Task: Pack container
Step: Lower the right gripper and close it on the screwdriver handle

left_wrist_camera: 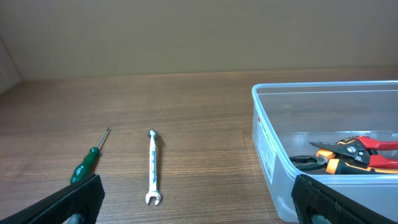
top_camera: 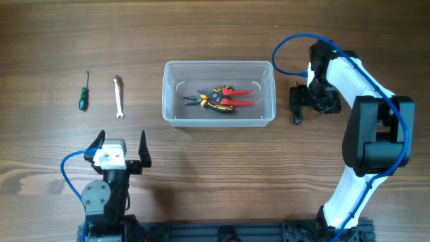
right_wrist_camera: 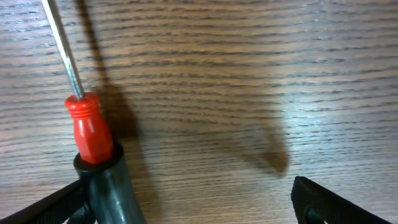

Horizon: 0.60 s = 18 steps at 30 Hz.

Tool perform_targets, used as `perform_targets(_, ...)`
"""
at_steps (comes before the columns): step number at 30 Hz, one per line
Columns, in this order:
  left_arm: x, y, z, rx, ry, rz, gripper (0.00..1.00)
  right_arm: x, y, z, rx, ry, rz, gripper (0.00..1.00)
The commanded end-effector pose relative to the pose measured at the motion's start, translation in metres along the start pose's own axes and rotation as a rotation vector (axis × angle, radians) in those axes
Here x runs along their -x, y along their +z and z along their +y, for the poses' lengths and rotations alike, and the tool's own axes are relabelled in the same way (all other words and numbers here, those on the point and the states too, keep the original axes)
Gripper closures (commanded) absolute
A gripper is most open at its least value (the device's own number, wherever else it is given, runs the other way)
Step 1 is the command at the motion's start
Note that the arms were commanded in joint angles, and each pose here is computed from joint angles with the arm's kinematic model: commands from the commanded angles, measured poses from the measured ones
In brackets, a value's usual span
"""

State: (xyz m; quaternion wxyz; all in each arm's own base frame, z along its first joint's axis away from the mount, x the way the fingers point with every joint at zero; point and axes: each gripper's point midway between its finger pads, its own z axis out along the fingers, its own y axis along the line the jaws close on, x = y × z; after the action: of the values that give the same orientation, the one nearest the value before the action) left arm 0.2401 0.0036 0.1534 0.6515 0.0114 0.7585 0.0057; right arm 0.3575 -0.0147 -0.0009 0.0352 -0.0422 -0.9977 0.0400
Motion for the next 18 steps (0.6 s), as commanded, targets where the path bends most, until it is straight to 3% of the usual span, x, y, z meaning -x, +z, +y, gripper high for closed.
perform_targets(1,-0.0006,0.0001,0.0005,0.005,-0.008,-0.004,0.0,-0.0054,0.0108,-0.0109,-0.054,-0.013,0.033,0.02)
perform_targets(10,-0.0006,0.0001,0.0005,0.005,-0.008,-0.004,0.0,-0.006,0.012,-0.0186,-0.021,-0.048,0.041,0.04)
perform_targets(18,-0.0006,0.0001,0.0005,0.005,-0.008,-0.004,0.0,-0.0051,0.0121,-0.0183,-0.017,-0.067,0.037,0.29)
